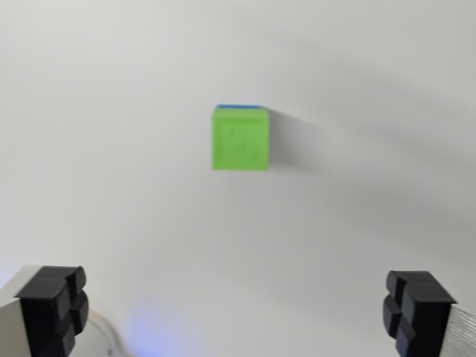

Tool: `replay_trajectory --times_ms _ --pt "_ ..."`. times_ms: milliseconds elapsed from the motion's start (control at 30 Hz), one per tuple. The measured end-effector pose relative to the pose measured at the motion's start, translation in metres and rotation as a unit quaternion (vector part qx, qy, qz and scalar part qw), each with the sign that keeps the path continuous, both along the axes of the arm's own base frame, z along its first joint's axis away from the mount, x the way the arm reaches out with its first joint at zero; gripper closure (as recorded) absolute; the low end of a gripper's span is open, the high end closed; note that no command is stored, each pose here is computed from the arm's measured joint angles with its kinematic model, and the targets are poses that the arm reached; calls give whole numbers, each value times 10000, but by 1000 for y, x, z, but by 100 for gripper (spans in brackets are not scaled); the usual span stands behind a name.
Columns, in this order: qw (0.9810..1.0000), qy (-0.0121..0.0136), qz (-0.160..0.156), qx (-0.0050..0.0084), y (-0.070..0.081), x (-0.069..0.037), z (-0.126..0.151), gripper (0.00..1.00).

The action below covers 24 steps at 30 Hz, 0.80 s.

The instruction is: Stack cube

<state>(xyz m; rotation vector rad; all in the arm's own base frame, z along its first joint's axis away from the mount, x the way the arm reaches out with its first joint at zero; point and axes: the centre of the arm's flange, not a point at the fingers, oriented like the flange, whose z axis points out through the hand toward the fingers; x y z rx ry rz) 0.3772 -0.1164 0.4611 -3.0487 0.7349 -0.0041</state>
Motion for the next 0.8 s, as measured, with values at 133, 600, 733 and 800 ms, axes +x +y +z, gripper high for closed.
replay_trajectory --times_ms 133,600,733,800 --pt "10000 4 1 -1 0 0 4 0" --pt "10000 11 1 0 0 0 5 0" --pt "10000 11 1 0 0 0 5 0" --pt "10000 11 1 0 0 0 5 0"
